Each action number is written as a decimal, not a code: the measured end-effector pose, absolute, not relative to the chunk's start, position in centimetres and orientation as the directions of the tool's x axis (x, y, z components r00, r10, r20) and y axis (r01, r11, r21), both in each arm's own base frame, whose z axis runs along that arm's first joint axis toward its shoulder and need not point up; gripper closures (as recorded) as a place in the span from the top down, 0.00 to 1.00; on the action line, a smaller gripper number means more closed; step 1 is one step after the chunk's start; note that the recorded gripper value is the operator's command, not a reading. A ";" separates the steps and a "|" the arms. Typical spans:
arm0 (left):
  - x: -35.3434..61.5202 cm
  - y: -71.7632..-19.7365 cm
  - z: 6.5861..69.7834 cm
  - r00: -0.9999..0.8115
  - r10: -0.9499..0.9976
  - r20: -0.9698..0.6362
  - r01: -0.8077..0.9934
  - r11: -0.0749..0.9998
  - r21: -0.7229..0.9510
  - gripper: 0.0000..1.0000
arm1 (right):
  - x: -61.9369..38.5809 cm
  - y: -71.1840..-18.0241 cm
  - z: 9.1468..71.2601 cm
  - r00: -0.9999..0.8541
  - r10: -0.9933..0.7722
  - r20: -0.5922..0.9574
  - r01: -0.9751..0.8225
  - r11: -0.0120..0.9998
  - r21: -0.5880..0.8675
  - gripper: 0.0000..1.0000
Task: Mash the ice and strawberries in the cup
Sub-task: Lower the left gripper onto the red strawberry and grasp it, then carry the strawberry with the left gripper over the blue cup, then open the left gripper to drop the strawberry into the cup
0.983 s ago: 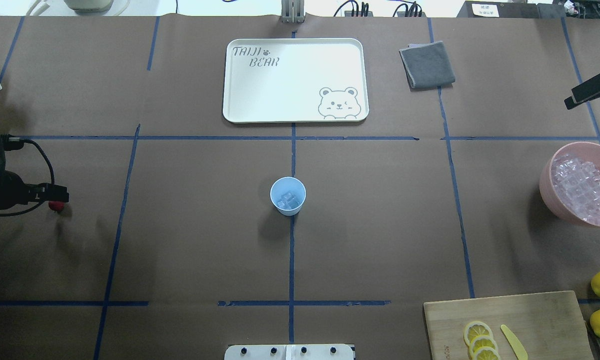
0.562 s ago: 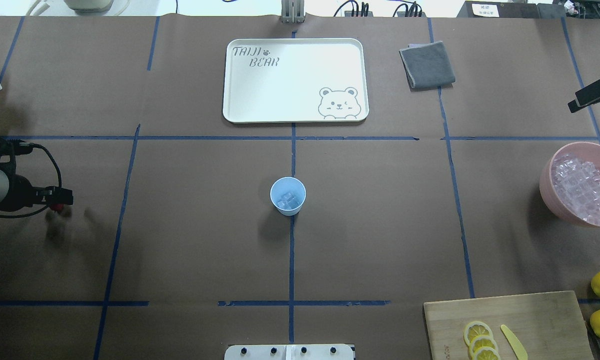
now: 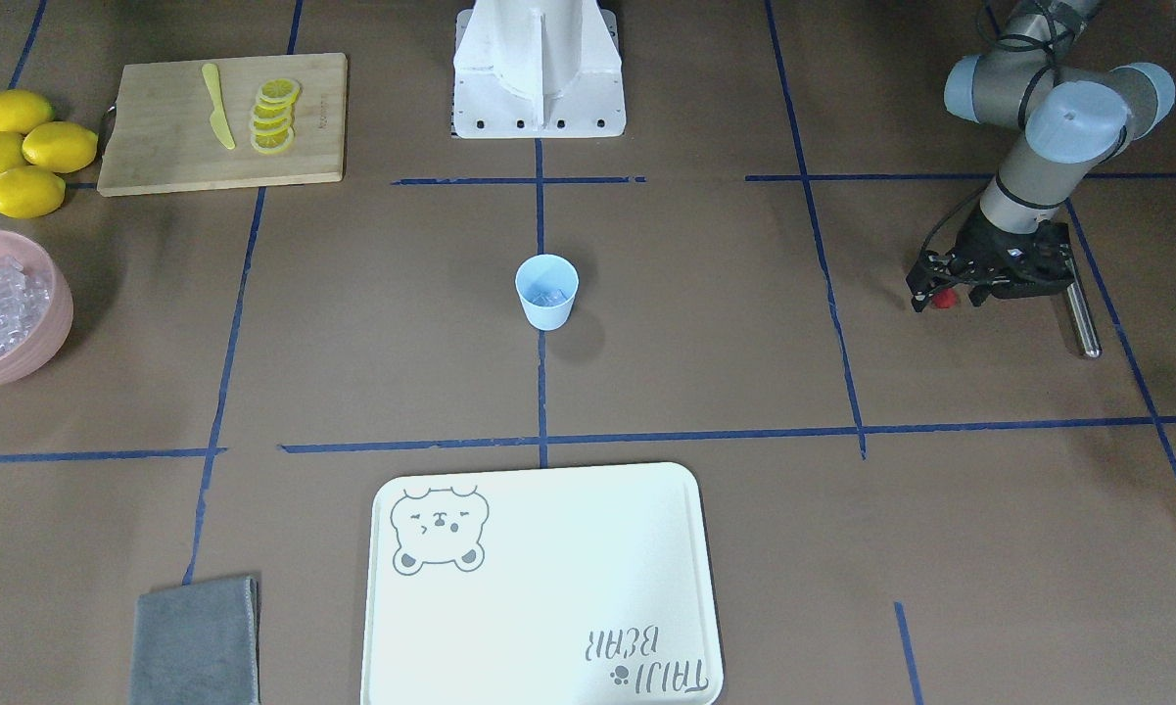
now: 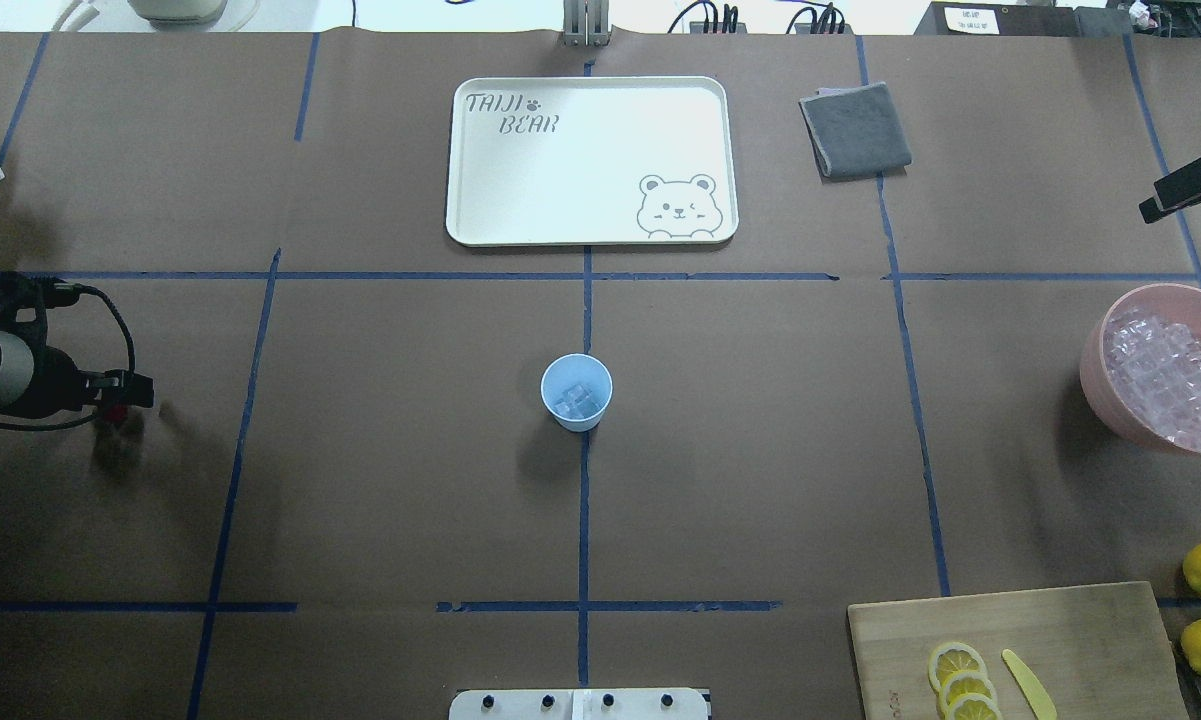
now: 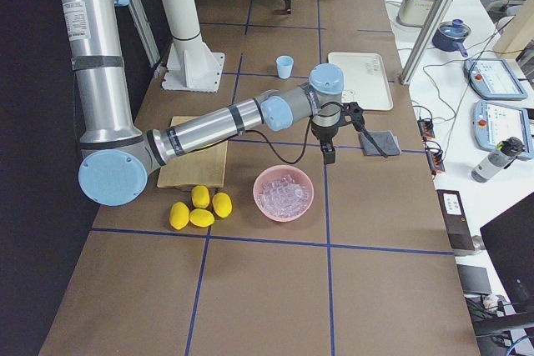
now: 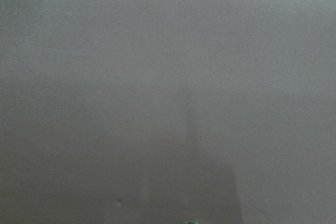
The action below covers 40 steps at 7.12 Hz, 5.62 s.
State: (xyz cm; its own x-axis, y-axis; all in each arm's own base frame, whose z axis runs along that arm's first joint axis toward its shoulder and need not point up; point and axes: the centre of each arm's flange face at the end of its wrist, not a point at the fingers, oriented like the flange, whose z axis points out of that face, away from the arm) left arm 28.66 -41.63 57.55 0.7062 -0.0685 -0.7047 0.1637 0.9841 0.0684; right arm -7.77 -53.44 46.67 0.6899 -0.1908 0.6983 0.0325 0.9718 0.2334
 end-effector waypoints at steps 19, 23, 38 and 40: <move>30.8 -51.3 31.0 0.626 -0.214 -0.750 0.219 0.971 -0.095 0.00 | 5.2 -45.3 61.2 0.695 -0.258 0.671 0.105 0.960 0.261 0.99; 43.7 -48.1 17.1 0.511 -0.333 -0.793 0.234 0.941 -0.245 0.00 | 7.3 -44.1 62.7 0.680 -0.216 0.701 0.095 0.974 0.208 0.99; 54.0 -44.3 13.4 0.497 -0.268 -0.825 0.190 0.962 -0.198 1.00 | 7.6 -44.0 62.4 0.674 -0.190 0.714 0.085 0.980 0.180 0.99; 52.1 -44.3 14.4 0.500 -0.246 -0.830 0.188 0.967 -0.174 1.00 | 7.6 -43.9 62.4 0.674 -0.190 0.714 0.085 0.980 0.181 0.99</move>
